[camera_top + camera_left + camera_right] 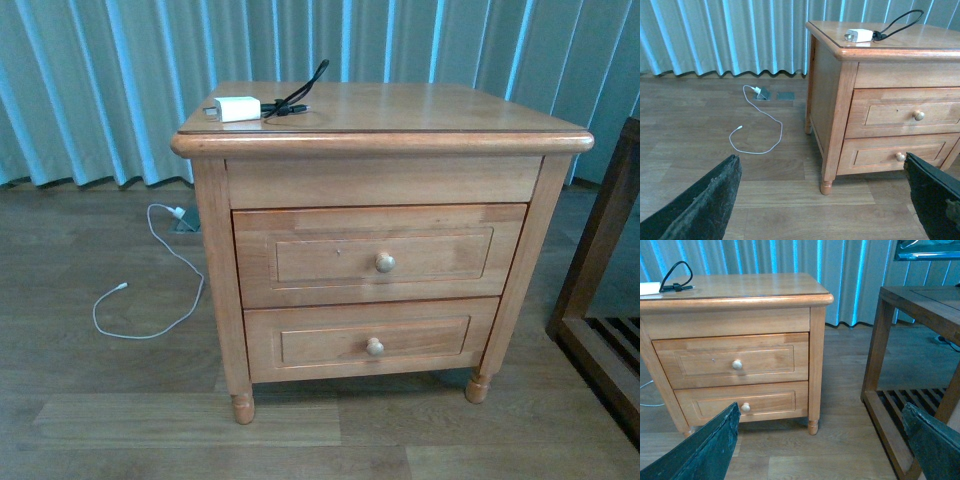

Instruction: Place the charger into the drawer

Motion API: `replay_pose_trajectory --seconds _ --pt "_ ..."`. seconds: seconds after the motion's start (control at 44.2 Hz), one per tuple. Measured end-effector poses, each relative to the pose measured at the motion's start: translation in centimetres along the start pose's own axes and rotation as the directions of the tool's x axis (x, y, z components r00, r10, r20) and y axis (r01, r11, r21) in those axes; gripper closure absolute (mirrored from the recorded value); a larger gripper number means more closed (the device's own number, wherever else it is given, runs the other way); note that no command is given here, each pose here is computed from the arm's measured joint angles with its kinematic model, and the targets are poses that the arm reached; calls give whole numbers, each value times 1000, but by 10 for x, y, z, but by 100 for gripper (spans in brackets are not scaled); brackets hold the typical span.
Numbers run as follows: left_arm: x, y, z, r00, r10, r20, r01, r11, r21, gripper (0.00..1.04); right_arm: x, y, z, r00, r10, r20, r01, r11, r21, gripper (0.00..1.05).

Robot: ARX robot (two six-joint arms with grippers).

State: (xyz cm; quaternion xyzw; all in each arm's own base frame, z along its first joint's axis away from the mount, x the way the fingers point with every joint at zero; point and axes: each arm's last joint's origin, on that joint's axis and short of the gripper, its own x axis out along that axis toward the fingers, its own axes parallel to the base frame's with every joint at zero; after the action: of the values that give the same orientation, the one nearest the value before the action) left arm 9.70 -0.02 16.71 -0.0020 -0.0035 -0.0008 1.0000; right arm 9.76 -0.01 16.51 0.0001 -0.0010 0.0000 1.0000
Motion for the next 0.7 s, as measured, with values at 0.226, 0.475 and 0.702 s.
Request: replay_pose_trajectory --seconds 0.226,0.475,0.702 --pt "0 0 0 1000 0 0 0 1000 0 6 0 0 0 1000 0 0 0 1000 0 8" --pt "0 0 0 1000 0 0 0 1000 0 6 0 0 0 1000 13 -6 -13 1000 -4 8" --pt "0 0 0 1000 0 0 0 1000 0 6 39 5 4 932 312 -185 -329 942 -67 8"
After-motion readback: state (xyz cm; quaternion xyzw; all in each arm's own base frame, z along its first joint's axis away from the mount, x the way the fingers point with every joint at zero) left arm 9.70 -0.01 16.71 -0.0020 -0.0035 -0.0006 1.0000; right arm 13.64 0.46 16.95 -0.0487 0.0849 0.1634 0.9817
